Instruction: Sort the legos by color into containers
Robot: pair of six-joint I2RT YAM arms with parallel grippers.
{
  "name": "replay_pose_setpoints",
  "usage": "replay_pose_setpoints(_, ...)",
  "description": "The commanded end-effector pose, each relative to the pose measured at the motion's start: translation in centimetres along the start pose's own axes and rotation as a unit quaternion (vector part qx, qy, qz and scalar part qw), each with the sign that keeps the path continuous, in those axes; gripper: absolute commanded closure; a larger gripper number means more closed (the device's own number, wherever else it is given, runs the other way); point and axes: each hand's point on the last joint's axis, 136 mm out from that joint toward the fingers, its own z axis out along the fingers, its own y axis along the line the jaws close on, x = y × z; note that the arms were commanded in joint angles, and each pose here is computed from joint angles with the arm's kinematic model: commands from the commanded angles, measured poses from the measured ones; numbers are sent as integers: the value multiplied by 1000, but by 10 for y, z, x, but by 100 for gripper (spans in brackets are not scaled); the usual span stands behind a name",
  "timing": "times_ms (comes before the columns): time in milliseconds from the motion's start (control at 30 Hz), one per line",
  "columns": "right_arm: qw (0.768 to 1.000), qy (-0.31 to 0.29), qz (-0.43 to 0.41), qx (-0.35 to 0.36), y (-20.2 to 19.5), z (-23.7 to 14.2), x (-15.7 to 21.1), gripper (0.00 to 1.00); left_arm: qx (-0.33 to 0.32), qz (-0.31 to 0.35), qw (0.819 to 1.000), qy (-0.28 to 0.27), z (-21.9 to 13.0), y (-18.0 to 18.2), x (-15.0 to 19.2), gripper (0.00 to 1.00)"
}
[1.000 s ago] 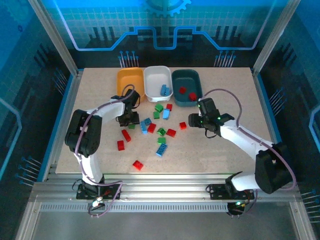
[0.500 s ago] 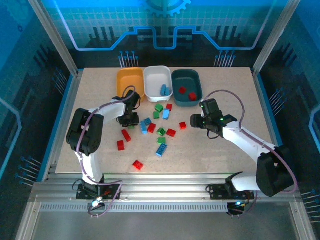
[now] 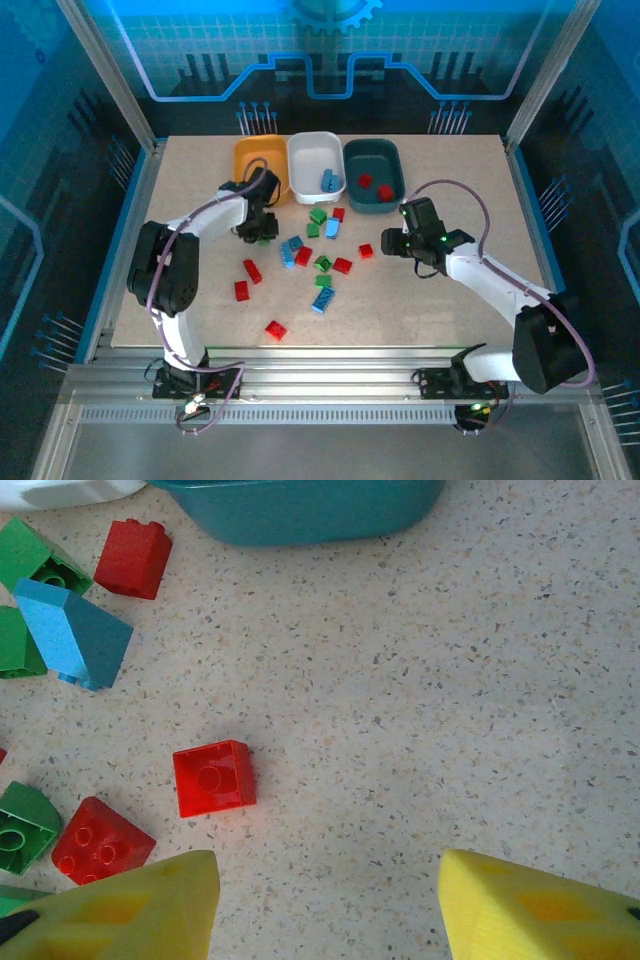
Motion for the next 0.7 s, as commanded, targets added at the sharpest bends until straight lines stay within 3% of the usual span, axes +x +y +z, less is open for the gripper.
replay_pose_setpoints(0, 1000, -12, 10, -15, 3, -7, -10, 39, 10, 0, 999, -53, -43, -10, -45, 71)
replay_pose_setpoints(233, 1000, -4, 11, -21, 5, -6, -3, 39, 29, -38, 997, -54, -32, -15, -124, 71)
replay_pose_setpoints(433, 1000, -2, 10, -25, 8, -8, -3, 39, 43, -59, 996, -52, -11, -19, -164, 67)
replay_pose_setpoints(500, 1000, -2, 9, -29, 10, -9, -5, 38, 55, -63, 995, -58, -8, -21, -174, 49)
replay_pose_setpoints(567, 999, 1, 7, -34, 13, -11, -4, 37, 82, -65, 992, -66, -14, -28, -182, 18)
replay_pose_setpoints(667, 999, 5, -4, -37, 22, -12, 1, 36, 115, -60, 987, -93, -42, -37, -188, 10)
